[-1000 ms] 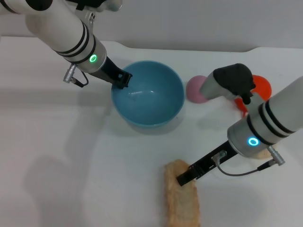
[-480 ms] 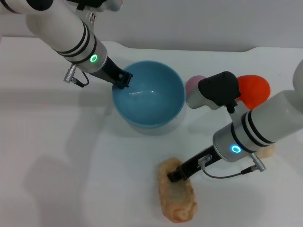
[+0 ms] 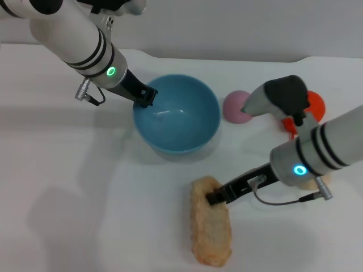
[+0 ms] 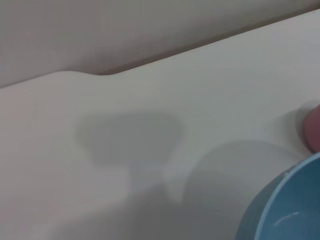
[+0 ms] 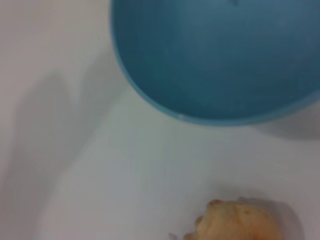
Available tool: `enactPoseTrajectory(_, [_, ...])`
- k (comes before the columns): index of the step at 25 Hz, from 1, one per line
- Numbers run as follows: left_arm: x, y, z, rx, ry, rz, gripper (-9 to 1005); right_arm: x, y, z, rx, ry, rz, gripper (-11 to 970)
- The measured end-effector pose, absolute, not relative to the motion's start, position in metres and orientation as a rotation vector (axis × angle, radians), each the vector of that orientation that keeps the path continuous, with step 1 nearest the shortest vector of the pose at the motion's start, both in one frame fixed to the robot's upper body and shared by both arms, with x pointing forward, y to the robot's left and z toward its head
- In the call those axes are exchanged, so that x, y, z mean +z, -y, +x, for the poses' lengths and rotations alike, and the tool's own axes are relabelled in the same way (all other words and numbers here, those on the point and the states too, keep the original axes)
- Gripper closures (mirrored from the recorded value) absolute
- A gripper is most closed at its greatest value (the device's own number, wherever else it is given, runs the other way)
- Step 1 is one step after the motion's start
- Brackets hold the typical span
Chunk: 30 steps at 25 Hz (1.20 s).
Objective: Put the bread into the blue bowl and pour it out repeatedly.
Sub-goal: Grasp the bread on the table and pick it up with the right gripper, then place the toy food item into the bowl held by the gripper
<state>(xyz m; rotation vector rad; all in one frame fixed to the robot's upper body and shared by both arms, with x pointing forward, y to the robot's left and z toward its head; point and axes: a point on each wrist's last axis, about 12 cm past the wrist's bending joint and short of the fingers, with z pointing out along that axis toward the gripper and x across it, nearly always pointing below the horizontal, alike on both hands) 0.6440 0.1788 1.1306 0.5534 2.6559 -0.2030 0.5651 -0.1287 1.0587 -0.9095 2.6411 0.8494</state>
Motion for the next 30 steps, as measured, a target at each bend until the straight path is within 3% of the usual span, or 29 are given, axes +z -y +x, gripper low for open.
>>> enactPoseTrajectory(12, [1.132,-0.178,0.644,-0.196,-2.659,0.588,997,1.094,0.197,0.567,1.071,-2.386,-0.797,858])
enactPoseTrajectory(18, [1.130,-0.177,0.640,-0.185,-2.699,0.615,997,1.119,0.231,0.568,1.090,-2.191,-0.707,859])
enactPoseTrajectory(25, [1.126,-0.149,0.624,-0.229,-2.743,0.787,997,1.143,0.228,0.581,1.070,-1.883,-0.752,871])
enactPoseTrajectory(30, [1.126,-0.129,0.619,-0.283,-2.716,0.863,997,1.137,0.215,0.590,1.022,-1.882,-0.778,872])
